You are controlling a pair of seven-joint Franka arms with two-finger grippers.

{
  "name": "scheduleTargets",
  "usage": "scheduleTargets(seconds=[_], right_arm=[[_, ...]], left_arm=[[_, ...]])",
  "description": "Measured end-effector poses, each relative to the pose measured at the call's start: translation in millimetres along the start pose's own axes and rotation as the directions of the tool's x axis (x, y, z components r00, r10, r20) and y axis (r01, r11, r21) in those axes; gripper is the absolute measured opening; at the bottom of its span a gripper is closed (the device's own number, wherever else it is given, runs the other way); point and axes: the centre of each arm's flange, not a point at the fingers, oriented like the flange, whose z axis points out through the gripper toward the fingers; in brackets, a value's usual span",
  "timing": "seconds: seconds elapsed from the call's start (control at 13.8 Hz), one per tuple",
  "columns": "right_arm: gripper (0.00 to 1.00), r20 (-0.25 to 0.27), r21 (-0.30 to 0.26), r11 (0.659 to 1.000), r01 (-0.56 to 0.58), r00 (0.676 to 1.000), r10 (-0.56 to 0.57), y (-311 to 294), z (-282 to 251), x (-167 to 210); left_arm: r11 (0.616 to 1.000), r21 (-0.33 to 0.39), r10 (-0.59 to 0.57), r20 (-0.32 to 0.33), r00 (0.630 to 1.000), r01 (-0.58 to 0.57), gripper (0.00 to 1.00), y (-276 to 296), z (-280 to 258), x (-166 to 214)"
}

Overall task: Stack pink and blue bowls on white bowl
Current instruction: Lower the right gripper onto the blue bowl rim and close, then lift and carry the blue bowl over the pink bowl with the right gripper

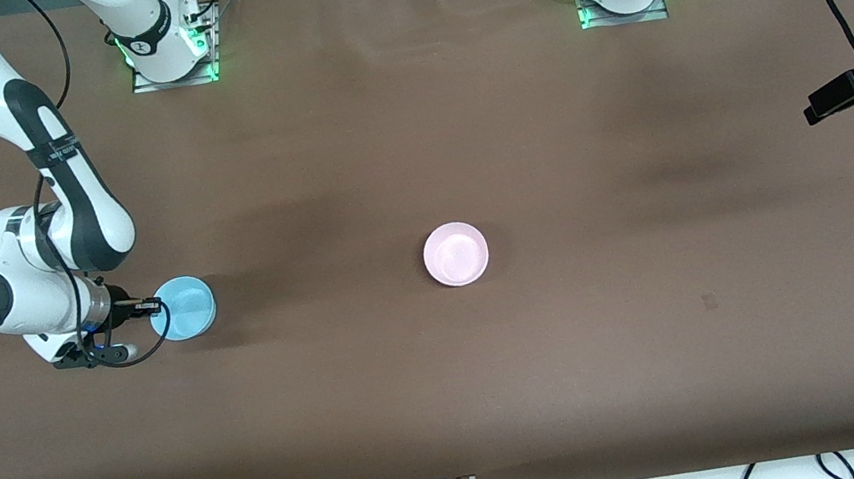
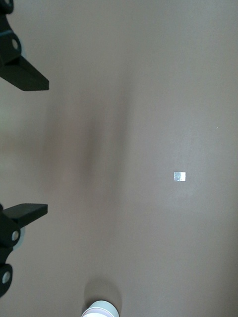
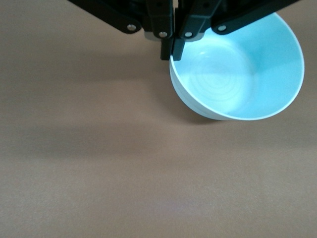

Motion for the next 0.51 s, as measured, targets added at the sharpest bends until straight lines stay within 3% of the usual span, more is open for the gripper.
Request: scheduleTargets(seconds=[0.22,0.51], right_arm=[[0.02,-0.031,0.004,1.000,0.004,1.000,-0.003,-2.1,-28.1,6.1],[0.02,-0.026,0.015,0.999,-0.033,0.999,0.033,-40.5,-98.7,17.7]], left_arm=[[1.000,0.000,0.000,0.000,1.000,0.000,1.00,0.0,0.0,0.0],[1.000,0.000,0.000,0.000,1.000,0.000,1.00,0.0,0.0,0.0]])
